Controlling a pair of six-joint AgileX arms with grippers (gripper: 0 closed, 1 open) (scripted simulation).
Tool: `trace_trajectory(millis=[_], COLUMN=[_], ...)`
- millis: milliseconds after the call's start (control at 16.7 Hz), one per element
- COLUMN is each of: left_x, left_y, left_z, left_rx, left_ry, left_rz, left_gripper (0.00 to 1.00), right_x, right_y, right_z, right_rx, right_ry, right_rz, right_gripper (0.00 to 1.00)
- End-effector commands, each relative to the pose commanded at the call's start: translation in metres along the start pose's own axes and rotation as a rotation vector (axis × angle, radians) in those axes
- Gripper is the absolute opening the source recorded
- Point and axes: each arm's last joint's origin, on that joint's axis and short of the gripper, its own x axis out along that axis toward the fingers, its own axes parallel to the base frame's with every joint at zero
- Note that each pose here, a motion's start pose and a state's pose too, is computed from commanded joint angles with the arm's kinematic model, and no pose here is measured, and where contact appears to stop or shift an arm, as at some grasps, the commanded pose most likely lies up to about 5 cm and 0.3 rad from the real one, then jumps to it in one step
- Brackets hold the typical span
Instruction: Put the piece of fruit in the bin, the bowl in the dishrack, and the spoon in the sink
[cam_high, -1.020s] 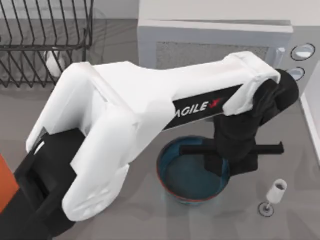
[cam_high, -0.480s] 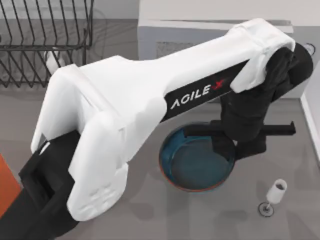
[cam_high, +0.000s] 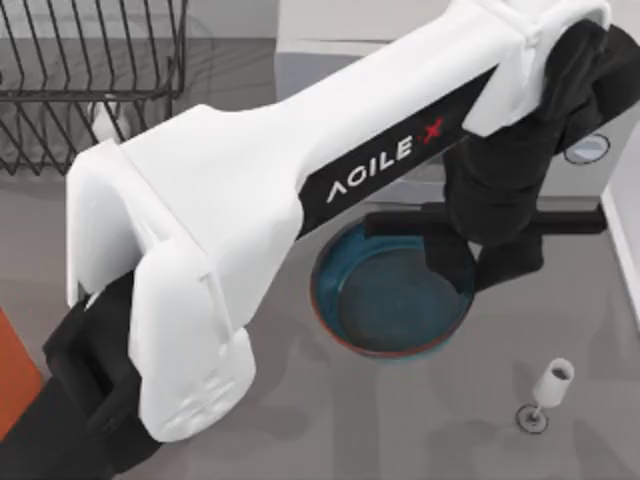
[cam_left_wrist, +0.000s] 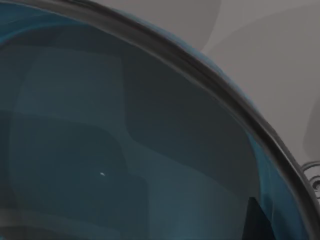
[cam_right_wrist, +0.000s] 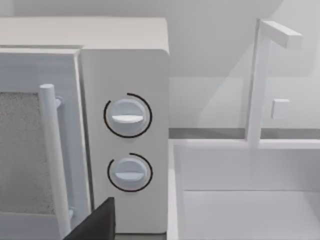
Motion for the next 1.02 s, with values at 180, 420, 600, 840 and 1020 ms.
trace_trajectory(millis=[180,420,600,840,1020], left_x=[-0.002,-0.033,-0.087,-0.182,-0.230], left_y=[0.001,0.018,0.060,0.170,0.264], left_z=[0.000,0.004,0.016,0.020,-0.008], left_rx=[-0.001,0.002,-0.014,-0.059,-0.085], left_ry=[-0.003,-0.065,-0.209,-0.584,-0.943], left_rz=[-0.004,-0.077,-0.222,-0.455,-0.517], left_gripper=[0.00,0.00,0.00,0.00,0.00], right_x=[0.000,0.000,0.000,0.000,0.000], right_y=[0.000,0.000,0.000,0.000,0.000], right_z=[0.000,0.000,0.000,0.000,0.000], right_rx=[0.000,0.000,0.000,0.000,0.000], right_ry=[0.000,0.000,0.000,0.000,0.000], right_rz=[0.000,0.000,0.000,0.000,0.000], right_gripper=[1.00,1.00,1.00,1.00,1.00])
